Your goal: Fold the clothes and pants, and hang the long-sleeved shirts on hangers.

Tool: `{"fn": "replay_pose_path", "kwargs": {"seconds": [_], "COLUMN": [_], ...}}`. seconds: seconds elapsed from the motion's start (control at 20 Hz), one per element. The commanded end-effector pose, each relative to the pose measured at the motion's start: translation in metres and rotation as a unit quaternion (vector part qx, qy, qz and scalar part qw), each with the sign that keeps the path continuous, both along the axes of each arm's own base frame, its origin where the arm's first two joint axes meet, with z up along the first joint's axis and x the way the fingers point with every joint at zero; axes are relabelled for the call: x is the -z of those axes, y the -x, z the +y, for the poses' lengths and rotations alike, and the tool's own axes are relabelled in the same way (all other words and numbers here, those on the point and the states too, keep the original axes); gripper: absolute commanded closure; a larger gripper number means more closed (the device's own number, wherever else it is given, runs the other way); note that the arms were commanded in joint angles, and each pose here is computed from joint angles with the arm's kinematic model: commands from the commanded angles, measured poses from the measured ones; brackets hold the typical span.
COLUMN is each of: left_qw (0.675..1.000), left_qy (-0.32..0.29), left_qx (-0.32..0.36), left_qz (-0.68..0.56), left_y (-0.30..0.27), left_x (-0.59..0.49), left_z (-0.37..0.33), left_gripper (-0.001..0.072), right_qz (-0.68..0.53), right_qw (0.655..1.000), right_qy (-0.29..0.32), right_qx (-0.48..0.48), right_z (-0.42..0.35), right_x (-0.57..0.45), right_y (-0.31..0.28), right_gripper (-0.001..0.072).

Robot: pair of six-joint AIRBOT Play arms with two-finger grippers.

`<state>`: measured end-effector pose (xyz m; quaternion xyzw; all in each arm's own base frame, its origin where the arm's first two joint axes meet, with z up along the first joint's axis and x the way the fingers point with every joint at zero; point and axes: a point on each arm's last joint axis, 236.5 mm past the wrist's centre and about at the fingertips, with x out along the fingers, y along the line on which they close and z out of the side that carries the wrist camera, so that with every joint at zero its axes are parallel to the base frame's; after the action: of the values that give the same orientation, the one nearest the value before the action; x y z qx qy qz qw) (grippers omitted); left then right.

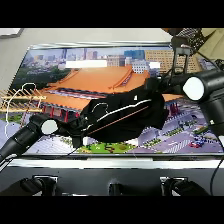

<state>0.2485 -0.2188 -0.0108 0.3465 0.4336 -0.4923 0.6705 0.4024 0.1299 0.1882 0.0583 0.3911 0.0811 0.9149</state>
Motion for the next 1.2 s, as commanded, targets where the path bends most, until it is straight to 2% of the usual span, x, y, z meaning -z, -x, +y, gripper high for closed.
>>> {"fn": "replay_pose_path", "kwargs": {"seconds": [0.0,0.4,0.6,0.85,1.15], "left_qw": [1.000,1.000,0.999,1.000,0.999], "left_qy": [0.002,0.010,0.009,0.029,0.046], "left_qx": [0.010,0.001,-0.046,0.011,0.011], "left_qz": [-0.007,-0.020,0.009,-0.005,0.024], "left_y": [-0.001,-0.020,-0.028,-0.027,-0.033], "left_x": [-0.003,-0.006,0.017,0.004,0.014], "left_z": [-0.003,-0.014,-0.019,-0.053,-0.080], "left_gripper": [0.0678,0.0678,0.0678,0.0678,0.0678], "right_qz": [-0.017,0.091,0.098,0.118,0.142], "right_qw": [0.999,0.994,0.994,0.992,0.987], "right_qy": [-0.014,-0.033,-0.042,-0.028,-0.050], "right_qx": [-0.026,-0.056,-0.037,-0.032,-0.050], "right_z": [0.011,0.023,0.021,0.020,0.037], "right_x": [-0.031,-0.017,-0.016,0.002,0.013], "right_y": [0.006,0.054,0.054,0.045,0.044], "right_gripper": [0.0668,0.0668,0.0668,0.0668,0.0668]}}
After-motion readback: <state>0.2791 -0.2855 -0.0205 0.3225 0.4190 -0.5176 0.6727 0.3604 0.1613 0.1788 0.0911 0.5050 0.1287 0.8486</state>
